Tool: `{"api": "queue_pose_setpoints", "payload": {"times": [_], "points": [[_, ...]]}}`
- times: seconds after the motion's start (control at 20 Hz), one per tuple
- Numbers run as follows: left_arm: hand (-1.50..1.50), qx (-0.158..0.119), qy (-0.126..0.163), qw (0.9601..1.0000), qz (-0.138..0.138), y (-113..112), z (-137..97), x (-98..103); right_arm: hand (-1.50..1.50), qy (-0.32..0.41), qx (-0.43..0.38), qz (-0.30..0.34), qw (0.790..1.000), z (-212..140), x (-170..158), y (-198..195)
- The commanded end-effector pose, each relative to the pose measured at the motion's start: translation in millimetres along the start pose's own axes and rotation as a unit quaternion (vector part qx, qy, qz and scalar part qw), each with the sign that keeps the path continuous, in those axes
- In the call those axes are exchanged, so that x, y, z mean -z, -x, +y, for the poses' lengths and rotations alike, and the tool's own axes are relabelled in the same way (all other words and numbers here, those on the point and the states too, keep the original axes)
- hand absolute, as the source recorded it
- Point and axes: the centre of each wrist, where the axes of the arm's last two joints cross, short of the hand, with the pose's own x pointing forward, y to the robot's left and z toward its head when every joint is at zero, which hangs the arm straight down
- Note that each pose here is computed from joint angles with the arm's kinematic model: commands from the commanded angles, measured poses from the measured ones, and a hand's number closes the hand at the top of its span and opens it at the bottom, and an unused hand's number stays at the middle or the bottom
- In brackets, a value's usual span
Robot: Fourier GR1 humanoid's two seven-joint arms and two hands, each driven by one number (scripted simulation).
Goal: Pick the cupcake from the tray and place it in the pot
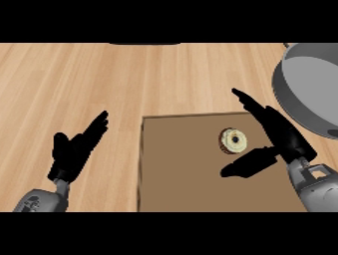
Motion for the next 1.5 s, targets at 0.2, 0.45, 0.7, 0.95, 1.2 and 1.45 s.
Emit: {"api": "queue_pose_setpoints", "payload": {"times": [0.2,0.45,0.7,0.95,1.2,1.45], "points": [[0.0,-0.002,0.0,0.9999,0.012,0.8,-5.7,6.6,-1.5,0.019,-0.022,-0.003,1.0,1.2,9.0,33.6],[0.0,0.001,-0.007,1.0,0.006,3.3,-6.8,-1.3,-1.5,0.02,0.006,-0.008,1.0,-0.5,11.1,81.7],[0.0,-0.007,-0.001,0.9999,0.01,8.6,-14.3,-1.7,-1.5,-0.002,0.074,-0.046,0.996,8.6,10.3,87.7],[0.0,-0.003,0.002,1.0,0.006,12.3,-10.1,0.9,-1.5,-0.016,0.14,-0.077,0.987,-8.3,25.2,96.2],[0.0,-0.007,-0.007,0.9999,0.014,-3.0,-7.1,4.5,-1.5,-0.026,0.179,-0.052,0.982,14.1,27.3,93.5],[0.0,0.003,-0.001,1.0,0.007,9.5,-4.7,-0.5,-1.5,-0.035,0.208,-0.053,0.976,45.0,38.5,143.1]]}}
